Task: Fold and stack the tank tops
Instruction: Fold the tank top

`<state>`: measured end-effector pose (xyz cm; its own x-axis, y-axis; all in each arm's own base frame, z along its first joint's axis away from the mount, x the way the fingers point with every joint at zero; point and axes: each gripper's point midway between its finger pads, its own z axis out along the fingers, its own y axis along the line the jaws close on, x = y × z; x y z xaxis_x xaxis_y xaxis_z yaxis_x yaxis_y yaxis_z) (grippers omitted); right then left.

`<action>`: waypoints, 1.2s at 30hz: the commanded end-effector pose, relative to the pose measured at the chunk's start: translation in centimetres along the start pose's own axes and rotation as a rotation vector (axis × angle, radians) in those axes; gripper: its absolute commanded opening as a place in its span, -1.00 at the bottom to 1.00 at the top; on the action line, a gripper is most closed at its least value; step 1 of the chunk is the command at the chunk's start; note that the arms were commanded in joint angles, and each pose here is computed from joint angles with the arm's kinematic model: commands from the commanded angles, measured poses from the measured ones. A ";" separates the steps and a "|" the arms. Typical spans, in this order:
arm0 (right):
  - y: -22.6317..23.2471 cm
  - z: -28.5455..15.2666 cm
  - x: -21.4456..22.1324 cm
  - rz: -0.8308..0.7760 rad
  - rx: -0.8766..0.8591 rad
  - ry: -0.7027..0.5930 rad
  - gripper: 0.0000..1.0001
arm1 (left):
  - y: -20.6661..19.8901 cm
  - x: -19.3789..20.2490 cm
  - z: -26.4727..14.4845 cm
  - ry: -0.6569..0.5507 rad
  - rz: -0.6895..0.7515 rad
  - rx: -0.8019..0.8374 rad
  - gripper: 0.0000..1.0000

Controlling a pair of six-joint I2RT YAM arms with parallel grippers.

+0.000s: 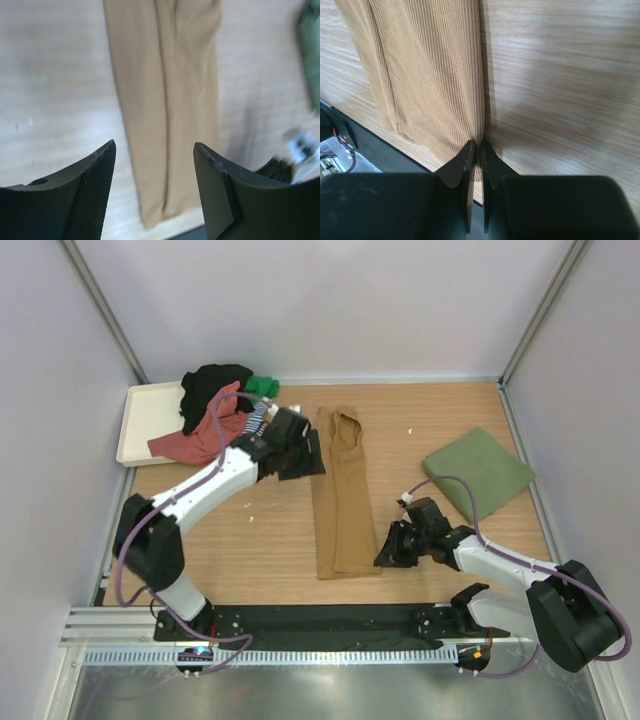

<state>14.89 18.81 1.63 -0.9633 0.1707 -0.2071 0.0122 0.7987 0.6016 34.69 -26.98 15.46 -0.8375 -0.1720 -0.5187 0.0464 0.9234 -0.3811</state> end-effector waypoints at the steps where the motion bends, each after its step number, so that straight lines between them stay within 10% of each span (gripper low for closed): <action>1: 0.1 -0.4 0.1 0.014 0.016 -0.008 -0.71 | 2.3 8.1 0.5 0.117 -0.004 -0.039 0.29; 20: 0.4 -0.2 1.3 0.013 0.040 0.008 -0.98 | 1.3 24.0 -1.5 0.270 -0.074 0.087 0.00; 25: 0.5 -0.5 1.4 0.009 0.041 0.007 -0.98 | 1.1 24.7 -0.8 0.284 -0.082 0.094 -0.44; 34: 1.0 -1.2 1.4 0.006 0.027 -0.006 -0.97 | 1.6 26.5 -1.3 0.315 -0.091 0.074 -0.55; 36: 1.1 -1.3 1.4 0.006 0.023 -0.008 -0.98 | 1.4 26.7 -1.5 0.319 -0.084 0.082 -0.86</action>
<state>13.03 18.89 2.21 -0.9650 0.1677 -0.2015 0.0224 0.8187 0.5737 11.82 -29.20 1.84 -0.9696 -0.1153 -0.2160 -0.0048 0.8909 -0.4541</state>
